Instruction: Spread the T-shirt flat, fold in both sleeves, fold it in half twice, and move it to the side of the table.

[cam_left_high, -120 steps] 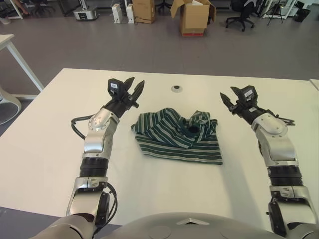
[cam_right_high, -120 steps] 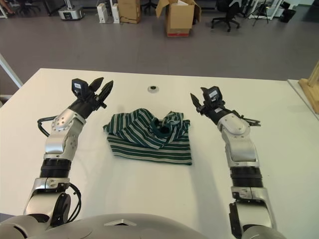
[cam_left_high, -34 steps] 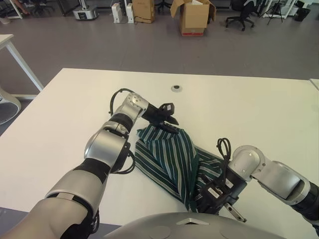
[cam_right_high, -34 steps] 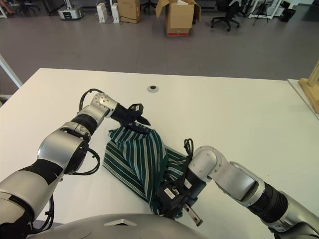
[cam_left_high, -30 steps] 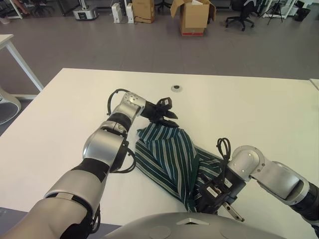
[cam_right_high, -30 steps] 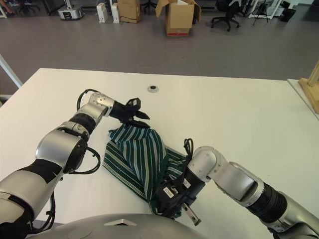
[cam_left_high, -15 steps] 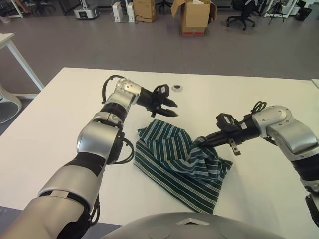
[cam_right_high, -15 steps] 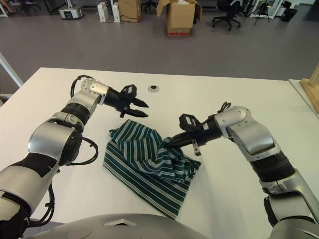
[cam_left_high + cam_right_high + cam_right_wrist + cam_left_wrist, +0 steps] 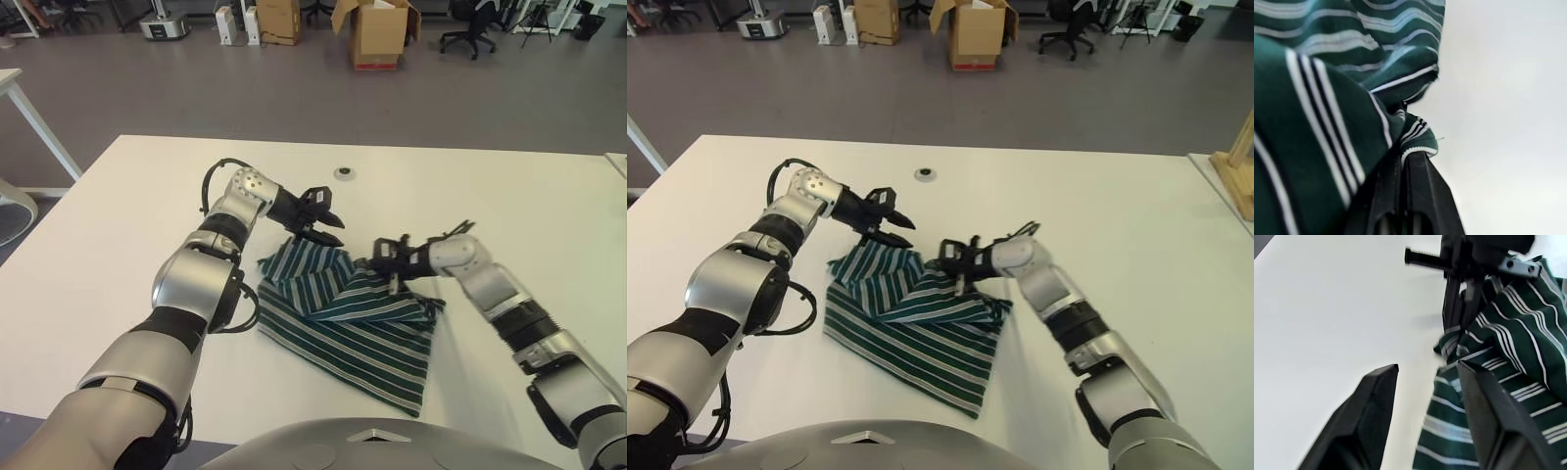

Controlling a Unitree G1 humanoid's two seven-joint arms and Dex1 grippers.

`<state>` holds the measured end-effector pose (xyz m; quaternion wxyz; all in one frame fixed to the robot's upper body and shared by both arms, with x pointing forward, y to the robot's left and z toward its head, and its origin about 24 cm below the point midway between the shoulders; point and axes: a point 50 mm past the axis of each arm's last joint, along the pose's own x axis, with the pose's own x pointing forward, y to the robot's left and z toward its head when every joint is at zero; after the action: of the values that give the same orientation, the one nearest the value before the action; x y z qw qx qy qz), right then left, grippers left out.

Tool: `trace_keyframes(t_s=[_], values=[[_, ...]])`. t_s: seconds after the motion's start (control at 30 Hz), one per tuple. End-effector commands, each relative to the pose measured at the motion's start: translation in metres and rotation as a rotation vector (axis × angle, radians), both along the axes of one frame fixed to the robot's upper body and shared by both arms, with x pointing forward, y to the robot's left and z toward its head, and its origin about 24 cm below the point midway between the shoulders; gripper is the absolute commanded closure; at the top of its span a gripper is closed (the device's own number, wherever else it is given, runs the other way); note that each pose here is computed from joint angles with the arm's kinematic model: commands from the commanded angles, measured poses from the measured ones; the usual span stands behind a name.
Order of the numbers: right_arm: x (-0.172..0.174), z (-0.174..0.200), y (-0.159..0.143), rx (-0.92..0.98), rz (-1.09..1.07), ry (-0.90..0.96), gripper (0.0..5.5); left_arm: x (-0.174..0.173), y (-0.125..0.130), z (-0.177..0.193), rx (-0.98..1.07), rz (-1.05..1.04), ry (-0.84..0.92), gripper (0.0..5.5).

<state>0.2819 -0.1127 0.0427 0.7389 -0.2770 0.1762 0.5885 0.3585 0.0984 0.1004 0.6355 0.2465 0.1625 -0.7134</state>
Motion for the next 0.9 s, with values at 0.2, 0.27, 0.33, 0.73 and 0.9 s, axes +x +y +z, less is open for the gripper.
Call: trace_keyframes(t_s=[0.2, 0.27, 0.33, 0.73, 0.9], values=[[-0.013, -0.004, 0.003, 0.146, 0.035, 0.006, 5.46, -0.014, 0.071, -0.019, 0.288, 0.013, 0.196, 3.26], [-0.015, -0.005, 0.001, 0.148, 0.038, 0.010, 5.46, -0.013, 0.068, -0.018, 0.221, 0.058, 0.233, 3.26], [-0.016, -0.006, 0.002, 0.142, 0.047, 0.014, 5.46, -0.010, 0.058, -0.015, 0.131, 0.082, 0.251, 3.26], [-0.016, -0.006, 0.002, 0.146, 0.045, 0.023, 5.46, -0.018, 0.034, -0.029, 0.159, -0.024, 0.270, 3.26], [-0.016, -0.007, 0.001, 0.139, 0.037, 0.020, 5.46, -0.022, 0.033, -0.035, 0.182, -0.050, 0.276, 3.26]])
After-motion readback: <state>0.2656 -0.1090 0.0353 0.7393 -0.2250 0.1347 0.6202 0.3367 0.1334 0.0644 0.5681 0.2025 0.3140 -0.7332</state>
